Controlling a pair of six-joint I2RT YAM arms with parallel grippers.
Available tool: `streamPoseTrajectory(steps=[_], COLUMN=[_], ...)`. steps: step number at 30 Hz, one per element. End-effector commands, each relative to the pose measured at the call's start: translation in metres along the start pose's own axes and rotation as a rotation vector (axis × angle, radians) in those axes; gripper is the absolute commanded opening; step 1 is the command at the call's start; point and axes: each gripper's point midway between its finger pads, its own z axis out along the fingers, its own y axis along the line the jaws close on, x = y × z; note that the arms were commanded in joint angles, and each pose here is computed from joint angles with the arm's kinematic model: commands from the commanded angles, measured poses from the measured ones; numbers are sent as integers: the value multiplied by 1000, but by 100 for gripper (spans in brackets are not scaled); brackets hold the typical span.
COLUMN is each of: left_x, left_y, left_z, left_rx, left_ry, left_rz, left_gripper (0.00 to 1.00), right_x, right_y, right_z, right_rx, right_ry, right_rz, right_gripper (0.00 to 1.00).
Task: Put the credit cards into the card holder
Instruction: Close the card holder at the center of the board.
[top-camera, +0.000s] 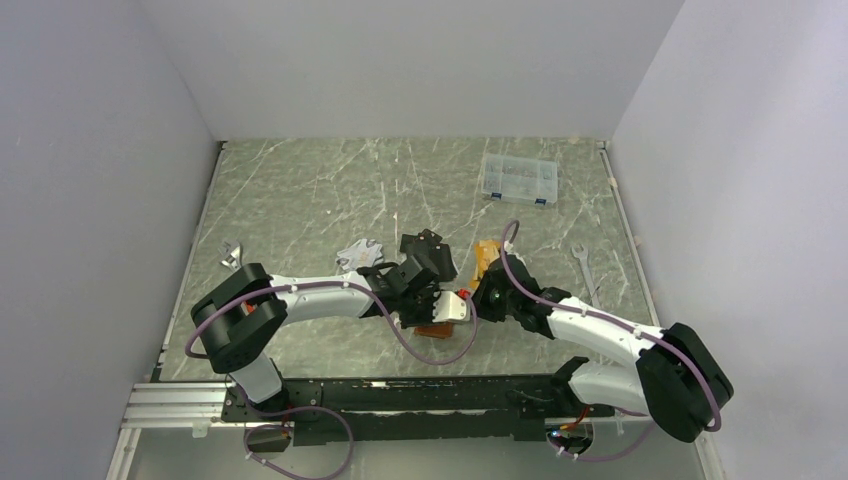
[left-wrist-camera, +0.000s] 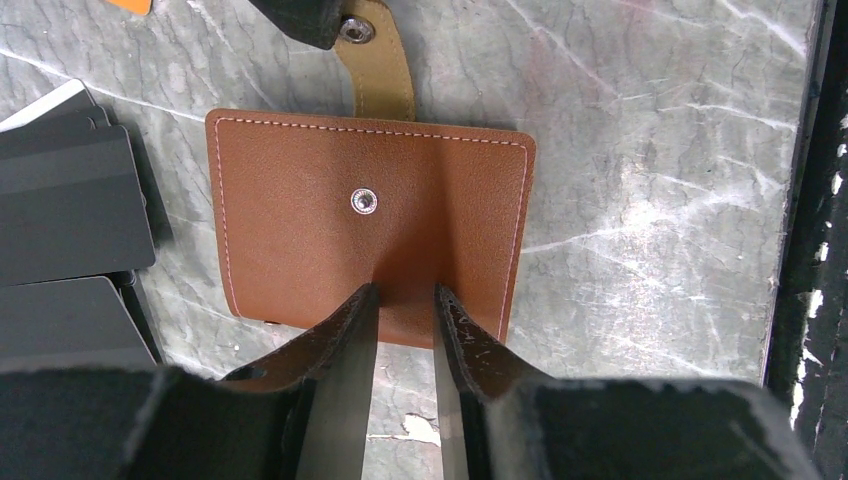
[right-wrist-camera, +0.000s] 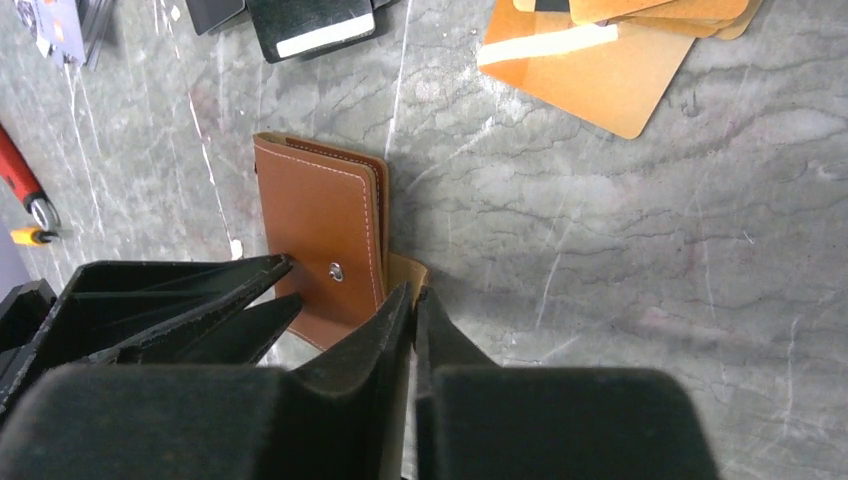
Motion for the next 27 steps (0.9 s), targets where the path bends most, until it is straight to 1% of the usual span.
streamPoseTrajectory(steps=[1, 6, 10, 17, 27], left_x=[19, 17, 15, 16, 13], left_y=[0, 2, 3, 2, 2], left_z=[2, 2, 1, 0, -2], left_rx=[-22, -28, -33, -31, -19], left_ry=[67, 63, 57, 55, 52], left_rz=[-2, -5, 2, 15, 28], left_gripper=[31, 30, 29, 28, 26], right_x=[1, -2, -8, -7, -14], right_y=[4, 7, 22, 38, 49], right_z=[-3, -8, -9, 11, 14], right_rx=[-23, -32, -85, -93, -111], right_ry=[7, -3, -16, 58, 56], right_rz=[-5, -1, 16, 4, -8], right_gripper=[0, 0, 0, 0, 0])
